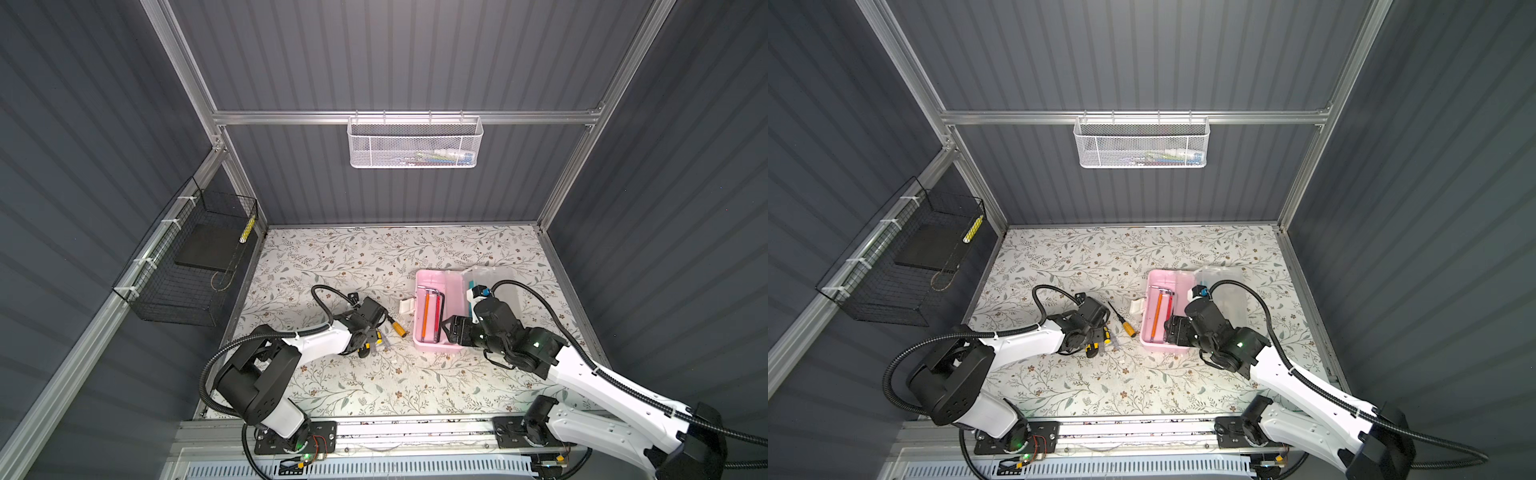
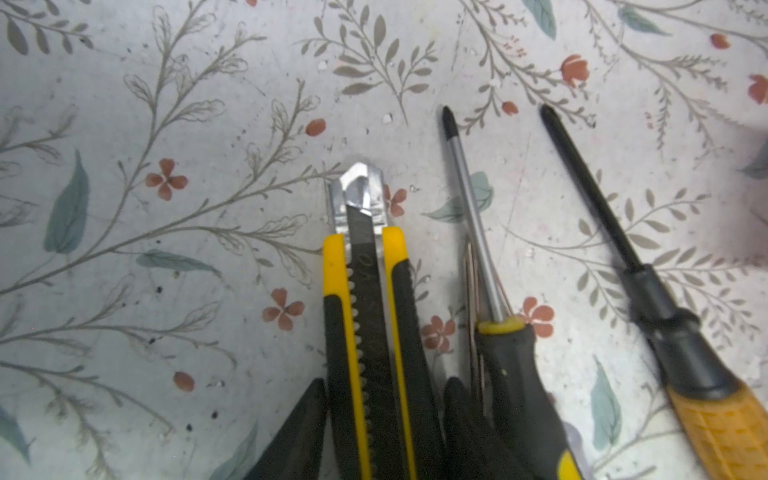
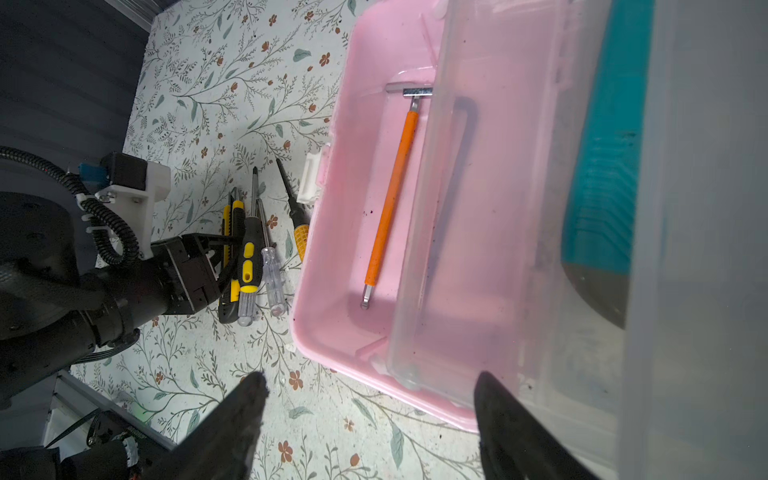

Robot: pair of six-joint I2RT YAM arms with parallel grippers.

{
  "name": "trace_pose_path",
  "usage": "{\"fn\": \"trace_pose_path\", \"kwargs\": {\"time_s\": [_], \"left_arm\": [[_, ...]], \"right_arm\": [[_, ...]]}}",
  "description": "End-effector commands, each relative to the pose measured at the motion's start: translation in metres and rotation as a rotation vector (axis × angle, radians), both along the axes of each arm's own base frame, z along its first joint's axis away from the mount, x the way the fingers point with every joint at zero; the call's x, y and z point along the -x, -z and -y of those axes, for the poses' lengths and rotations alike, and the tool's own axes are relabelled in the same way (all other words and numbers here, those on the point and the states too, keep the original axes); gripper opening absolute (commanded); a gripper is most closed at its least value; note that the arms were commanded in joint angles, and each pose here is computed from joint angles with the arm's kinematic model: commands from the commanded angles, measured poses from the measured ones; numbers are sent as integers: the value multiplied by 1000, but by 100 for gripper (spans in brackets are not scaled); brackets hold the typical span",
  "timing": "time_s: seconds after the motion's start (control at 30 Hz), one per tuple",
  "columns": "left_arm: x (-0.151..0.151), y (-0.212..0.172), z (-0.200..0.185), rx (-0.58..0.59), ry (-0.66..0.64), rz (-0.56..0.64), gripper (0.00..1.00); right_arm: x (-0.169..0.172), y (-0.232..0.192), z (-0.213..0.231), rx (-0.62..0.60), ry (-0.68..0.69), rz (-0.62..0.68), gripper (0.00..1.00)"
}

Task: Pack the tool kit
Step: 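Grasp the yellow utility knives with the left gripper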

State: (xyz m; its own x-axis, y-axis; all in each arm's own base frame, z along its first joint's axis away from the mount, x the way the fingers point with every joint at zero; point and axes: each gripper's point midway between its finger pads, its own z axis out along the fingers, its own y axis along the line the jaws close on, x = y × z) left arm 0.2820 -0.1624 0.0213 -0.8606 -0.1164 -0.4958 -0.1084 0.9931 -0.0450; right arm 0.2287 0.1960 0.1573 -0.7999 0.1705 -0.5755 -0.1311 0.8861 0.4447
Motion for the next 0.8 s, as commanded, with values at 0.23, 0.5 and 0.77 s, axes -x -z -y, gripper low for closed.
{"fn": "trace_pose_path", "kwargs": {"time_s": [0.23, 0.5, 0.77], "left_arm": [[12, 5, -12, -62, 13, -63, 29], [-2, -36, -9, -56, 29, 22, 16], [-16, -109, 28, 157, 87, 132, 11]], "right_arm": [[0, 6, -1, -6, -4, -12, 79], [-3, 0, -4, -41, -7, 5, 79], [-4, -23, 0, -108, 4, 43, 79]]}}
